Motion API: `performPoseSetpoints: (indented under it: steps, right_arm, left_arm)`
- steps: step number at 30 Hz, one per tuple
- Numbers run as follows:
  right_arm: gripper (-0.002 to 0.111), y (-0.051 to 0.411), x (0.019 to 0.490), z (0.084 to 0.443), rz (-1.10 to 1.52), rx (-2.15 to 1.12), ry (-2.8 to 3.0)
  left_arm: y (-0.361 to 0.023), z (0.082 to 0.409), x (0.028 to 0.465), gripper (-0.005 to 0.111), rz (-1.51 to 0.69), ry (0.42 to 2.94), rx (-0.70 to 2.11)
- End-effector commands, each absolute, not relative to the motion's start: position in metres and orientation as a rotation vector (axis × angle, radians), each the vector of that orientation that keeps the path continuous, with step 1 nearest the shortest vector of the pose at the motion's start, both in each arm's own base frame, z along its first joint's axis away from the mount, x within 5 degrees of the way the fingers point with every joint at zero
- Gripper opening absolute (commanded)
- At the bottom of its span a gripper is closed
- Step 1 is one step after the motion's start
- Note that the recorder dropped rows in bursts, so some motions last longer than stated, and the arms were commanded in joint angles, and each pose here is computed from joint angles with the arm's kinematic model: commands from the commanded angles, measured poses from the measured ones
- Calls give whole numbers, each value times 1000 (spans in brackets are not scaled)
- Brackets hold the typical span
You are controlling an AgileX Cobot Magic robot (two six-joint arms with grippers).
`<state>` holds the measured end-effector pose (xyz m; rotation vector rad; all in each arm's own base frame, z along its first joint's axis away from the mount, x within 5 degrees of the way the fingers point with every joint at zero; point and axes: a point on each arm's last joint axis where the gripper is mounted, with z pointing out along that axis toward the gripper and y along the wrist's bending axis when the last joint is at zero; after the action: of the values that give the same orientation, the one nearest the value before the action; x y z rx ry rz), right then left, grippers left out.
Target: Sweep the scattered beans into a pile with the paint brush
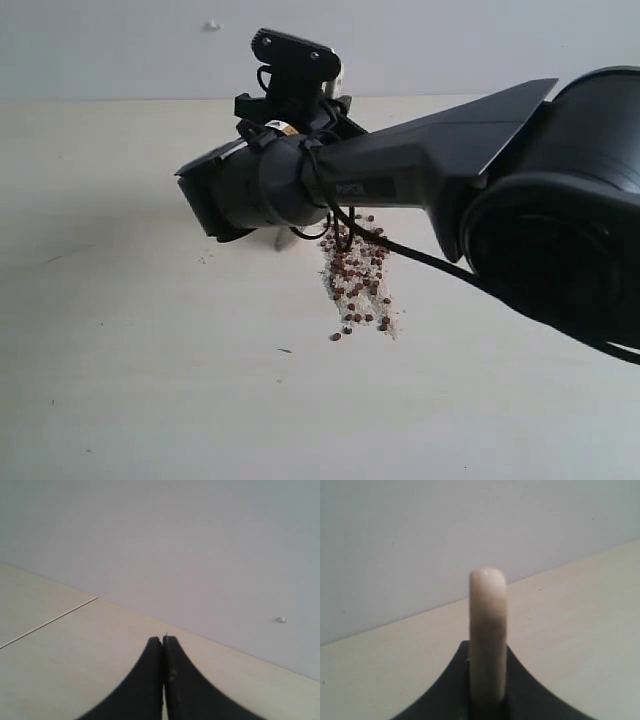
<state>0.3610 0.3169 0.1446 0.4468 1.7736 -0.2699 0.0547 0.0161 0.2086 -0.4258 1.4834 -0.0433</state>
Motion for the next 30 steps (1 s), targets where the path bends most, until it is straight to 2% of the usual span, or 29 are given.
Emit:
performPoseSetpoints:
  steps: [1,5,14,23,30]
  right_arm:
    - [0,318,357,158,-319,361,1834]
    - [0,317,356,173,-367,280,1840]
    - [0,317,357,178,-358,276,1825]
    - [0,318,357,206,-255,318,1718]
    - [0,315,355,234,-296,194,1640]
  left_arm:
    - [16,208,54,0,-39,1480,-421]
    - [16,208,54,0,-39,1480,-421]
    - [16,208,54,0,-39,1480,-421]
    - [16,208,54,0,-39,1480,-421]
    - [16,208,54,0,-39,1480,-421]
